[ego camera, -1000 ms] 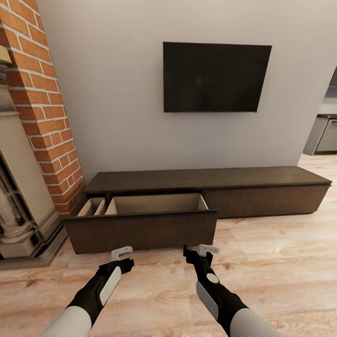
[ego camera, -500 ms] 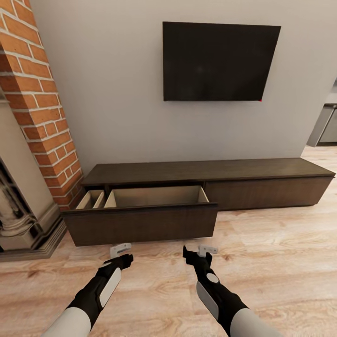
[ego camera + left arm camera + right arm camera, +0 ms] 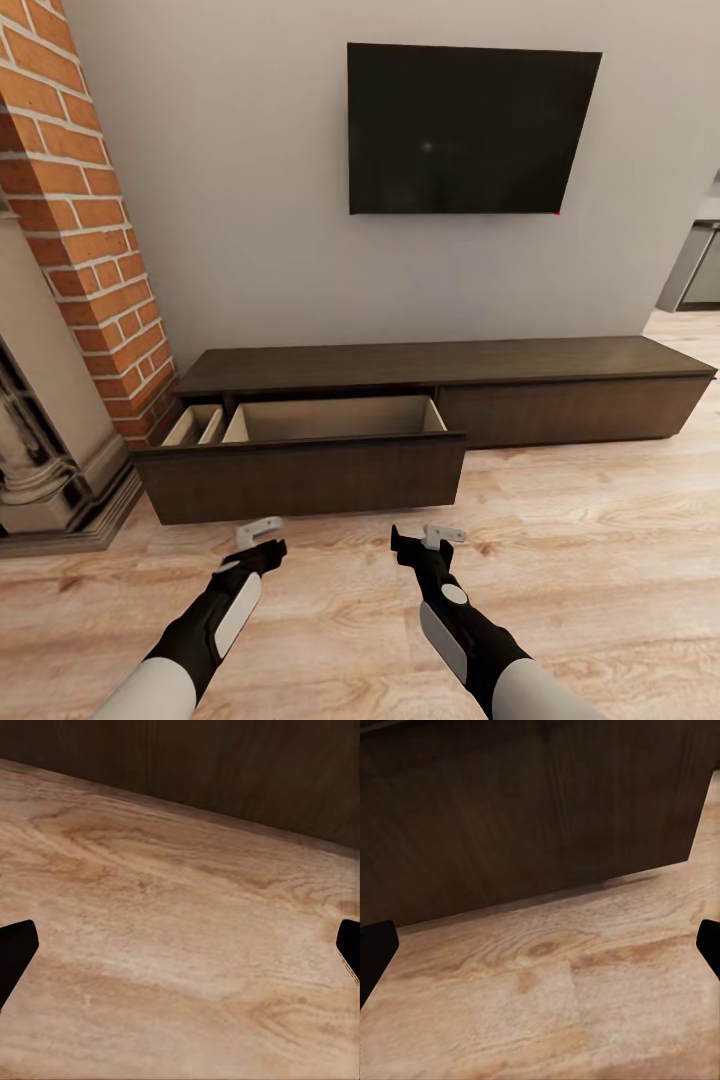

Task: Place each of the two pumpkins and all three candles from the living room inside a cabinet in the living room (use any cabinet), then make sure every cabinet is closed, and position the cauldron so it is next to a table in the living room.

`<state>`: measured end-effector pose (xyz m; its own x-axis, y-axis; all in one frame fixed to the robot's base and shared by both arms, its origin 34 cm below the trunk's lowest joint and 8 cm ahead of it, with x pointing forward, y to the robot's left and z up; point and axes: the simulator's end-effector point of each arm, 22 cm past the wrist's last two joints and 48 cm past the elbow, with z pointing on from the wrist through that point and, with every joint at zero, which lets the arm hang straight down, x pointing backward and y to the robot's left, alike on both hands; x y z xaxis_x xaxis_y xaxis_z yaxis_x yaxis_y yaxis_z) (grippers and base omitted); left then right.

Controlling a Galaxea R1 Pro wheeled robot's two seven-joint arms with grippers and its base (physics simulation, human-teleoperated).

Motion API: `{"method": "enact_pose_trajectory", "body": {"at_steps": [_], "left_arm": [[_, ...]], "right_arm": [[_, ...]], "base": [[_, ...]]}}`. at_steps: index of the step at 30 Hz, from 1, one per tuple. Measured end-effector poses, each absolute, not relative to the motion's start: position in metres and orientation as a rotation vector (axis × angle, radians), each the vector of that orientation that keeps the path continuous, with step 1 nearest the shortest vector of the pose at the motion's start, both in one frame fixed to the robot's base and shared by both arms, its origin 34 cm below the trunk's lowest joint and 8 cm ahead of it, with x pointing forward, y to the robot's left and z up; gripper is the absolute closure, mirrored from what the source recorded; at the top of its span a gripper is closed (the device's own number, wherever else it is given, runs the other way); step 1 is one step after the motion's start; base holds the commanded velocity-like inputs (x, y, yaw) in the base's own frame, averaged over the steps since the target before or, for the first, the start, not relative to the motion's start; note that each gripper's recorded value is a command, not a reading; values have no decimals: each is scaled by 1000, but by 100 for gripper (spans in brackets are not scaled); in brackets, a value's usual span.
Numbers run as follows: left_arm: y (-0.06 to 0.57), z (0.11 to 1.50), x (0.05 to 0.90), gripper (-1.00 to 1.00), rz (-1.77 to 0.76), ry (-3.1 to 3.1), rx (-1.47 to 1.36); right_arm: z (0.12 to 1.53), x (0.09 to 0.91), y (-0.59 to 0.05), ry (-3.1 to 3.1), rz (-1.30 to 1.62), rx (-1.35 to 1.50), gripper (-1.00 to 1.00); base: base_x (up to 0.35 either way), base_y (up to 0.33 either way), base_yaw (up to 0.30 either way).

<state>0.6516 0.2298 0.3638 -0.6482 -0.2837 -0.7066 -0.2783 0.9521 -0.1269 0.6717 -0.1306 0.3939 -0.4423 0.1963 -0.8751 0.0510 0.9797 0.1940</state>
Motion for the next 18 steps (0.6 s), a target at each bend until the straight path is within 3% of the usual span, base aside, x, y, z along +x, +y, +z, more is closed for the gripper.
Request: {"method": "enact_pose_trajectory", "body": {"at_steps": [14,18], "left_arm": [[227,390,671,-100,25,2166,-332],[226,388,670,-100,28,2170,-323]], "right_arm": [[395,672,-124,2023,198,156,-100],[395,672,-124,2023,199,155,-100]], "base": [[0,0,0],[160,25,0]]}}
